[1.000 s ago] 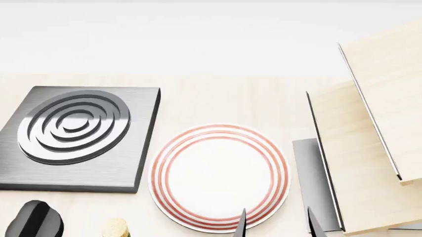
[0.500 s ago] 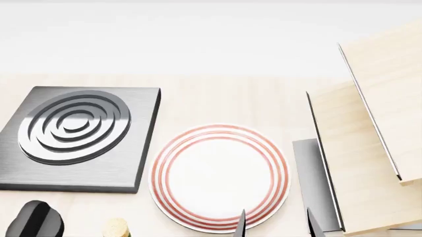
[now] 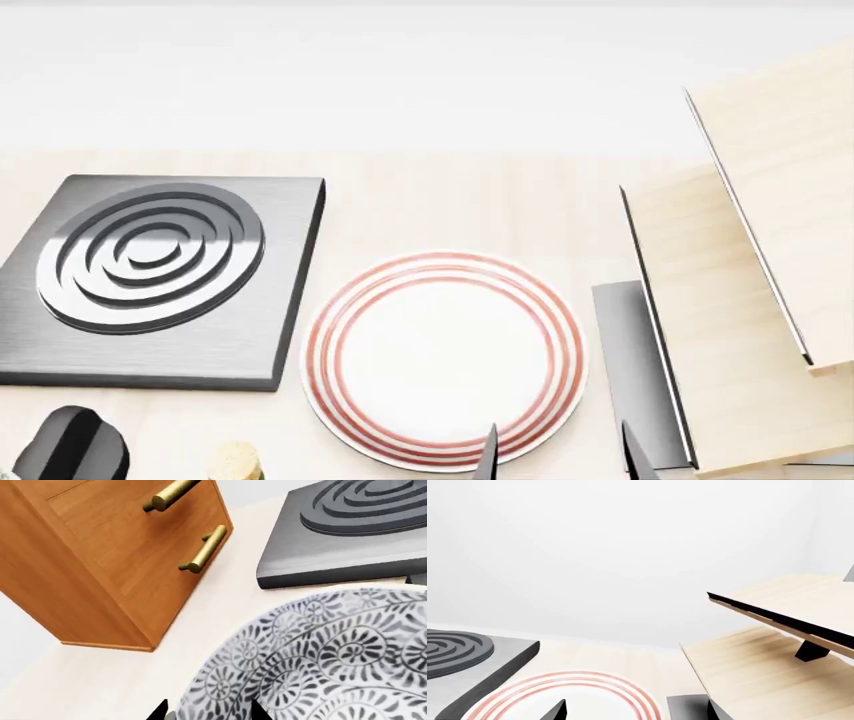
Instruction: Pick up the akita bowl and put it on the plate.
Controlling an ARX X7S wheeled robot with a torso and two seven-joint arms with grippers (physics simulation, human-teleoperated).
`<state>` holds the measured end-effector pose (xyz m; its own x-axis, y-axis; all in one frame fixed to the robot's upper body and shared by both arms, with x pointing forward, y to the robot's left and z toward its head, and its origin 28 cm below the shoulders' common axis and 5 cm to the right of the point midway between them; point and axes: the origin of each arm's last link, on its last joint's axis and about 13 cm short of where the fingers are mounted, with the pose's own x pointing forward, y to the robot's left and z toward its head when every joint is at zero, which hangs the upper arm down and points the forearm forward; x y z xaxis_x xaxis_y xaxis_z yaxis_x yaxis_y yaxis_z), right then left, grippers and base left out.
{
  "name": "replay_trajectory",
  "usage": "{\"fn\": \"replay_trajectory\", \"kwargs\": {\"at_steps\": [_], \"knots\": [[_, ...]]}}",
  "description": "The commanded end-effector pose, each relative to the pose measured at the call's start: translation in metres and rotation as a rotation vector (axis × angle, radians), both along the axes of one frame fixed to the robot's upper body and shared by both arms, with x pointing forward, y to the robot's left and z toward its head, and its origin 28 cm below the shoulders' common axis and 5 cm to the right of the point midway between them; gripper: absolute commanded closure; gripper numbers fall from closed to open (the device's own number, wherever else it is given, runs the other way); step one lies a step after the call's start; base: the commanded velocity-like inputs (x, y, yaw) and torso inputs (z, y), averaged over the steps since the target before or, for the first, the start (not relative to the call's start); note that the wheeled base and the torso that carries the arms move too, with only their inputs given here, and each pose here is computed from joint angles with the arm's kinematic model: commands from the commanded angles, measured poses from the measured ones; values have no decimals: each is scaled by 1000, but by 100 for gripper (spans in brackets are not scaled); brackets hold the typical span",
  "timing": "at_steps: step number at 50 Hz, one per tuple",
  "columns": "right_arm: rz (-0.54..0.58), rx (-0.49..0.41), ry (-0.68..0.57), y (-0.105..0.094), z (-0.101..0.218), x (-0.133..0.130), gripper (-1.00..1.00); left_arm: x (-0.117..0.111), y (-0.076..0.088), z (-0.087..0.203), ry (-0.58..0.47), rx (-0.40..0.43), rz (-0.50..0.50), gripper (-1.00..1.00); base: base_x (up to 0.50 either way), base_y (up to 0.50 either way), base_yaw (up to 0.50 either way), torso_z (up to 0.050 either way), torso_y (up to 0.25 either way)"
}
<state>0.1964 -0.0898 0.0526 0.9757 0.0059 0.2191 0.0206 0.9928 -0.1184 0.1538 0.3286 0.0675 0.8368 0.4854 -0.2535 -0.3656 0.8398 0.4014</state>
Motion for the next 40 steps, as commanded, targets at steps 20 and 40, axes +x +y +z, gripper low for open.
{"fn": "replay_trajectory", "kwargs": {"at_steps": [20,40], "knots": [[0,2,1,0,-1,0,-100,-8,-3,33,-255,-92,-31,100,1,0,0,-1,0],[-1,3,-3,0,1,1,-100,-12,-6,57,-389,-121,-49,100,0,0,0,0,0]]}}
